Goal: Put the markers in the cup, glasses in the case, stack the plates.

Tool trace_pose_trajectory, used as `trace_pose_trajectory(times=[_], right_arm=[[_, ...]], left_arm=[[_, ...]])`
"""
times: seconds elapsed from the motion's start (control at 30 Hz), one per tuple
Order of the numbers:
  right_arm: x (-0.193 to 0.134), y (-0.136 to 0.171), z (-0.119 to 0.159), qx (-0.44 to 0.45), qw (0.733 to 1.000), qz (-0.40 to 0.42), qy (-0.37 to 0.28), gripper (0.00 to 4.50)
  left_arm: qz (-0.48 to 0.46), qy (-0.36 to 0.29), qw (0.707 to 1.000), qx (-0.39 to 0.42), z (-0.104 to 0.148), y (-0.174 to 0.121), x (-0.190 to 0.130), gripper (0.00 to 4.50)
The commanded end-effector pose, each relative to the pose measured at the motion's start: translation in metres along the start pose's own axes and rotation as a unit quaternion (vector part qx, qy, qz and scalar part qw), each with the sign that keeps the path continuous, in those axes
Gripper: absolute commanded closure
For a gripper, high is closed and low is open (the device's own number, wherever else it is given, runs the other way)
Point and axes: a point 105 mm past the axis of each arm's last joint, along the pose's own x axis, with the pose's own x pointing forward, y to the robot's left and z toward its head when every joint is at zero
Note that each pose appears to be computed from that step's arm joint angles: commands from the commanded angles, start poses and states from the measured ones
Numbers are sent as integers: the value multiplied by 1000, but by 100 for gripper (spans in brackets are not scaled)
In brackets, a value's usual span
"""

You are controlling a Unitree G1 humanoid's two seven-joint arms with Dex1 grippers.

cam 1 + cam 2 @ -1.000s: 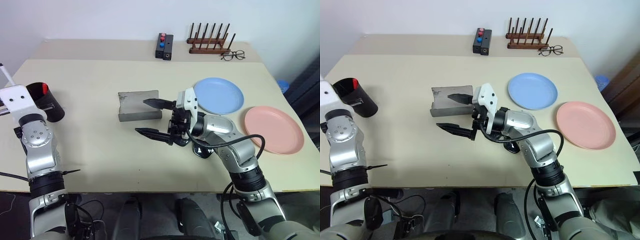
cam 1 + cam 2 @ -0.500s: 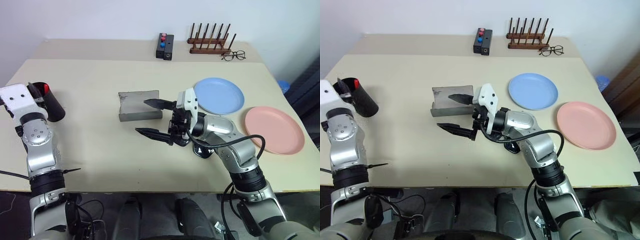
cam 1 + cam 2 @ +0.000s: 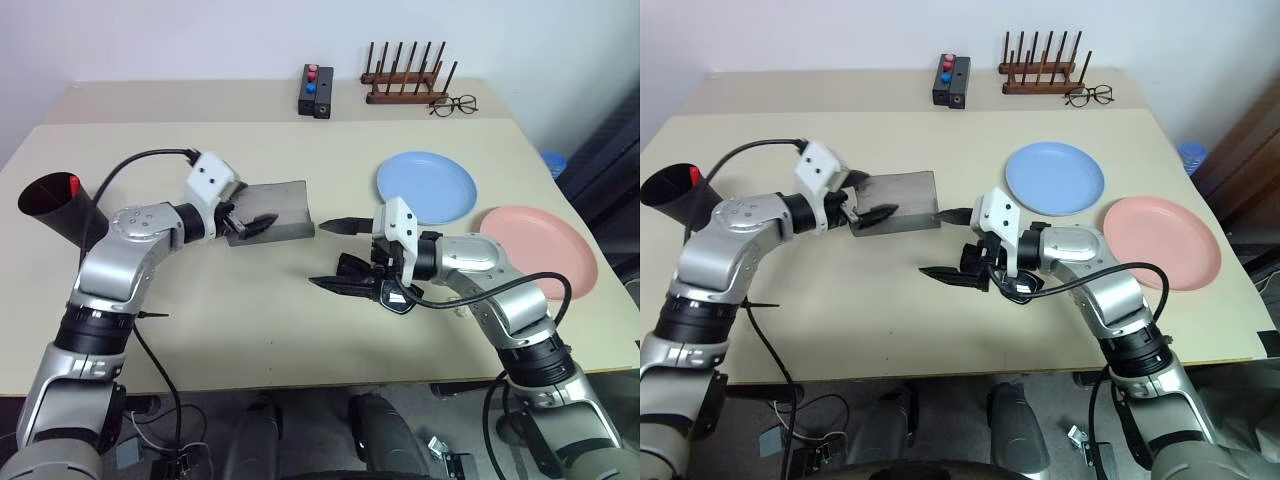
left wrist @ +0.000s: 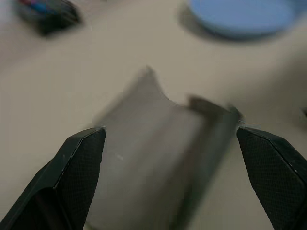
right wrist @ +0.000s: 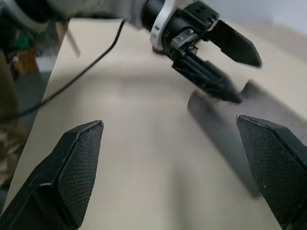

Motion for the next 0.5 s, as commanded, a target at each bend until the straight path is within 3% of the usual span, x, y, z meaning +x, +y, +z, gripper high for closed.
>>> trace_pose_trajectory(times=[0.03, 0.23, 0.27, 0.33, 0.5], right_arm=[[-6, 5, 10, -31, 999, -2, -3, 0], [-14, 5, 8, -31, 999, -26, 15, 0], [-15, 6, 7, -31, 999, -27, 18, 0], [-18, 8, 4, -37, 998, -27, 32, 0], [-25, 5, 0, -41, 997, -46, 53, 0]], left_arm=[[-49, 63, 996, 47, -7, -1, 2, 4], [-97, 135, 985, 51, -29, 0, 3, 4], [-103, 136, 984, 48, -30, 0, 2, 27], [-118, 136, 982, 55, -33, -2, 0, 88], [-134, 123, 981, 62, -34, -6, -1, 344]])
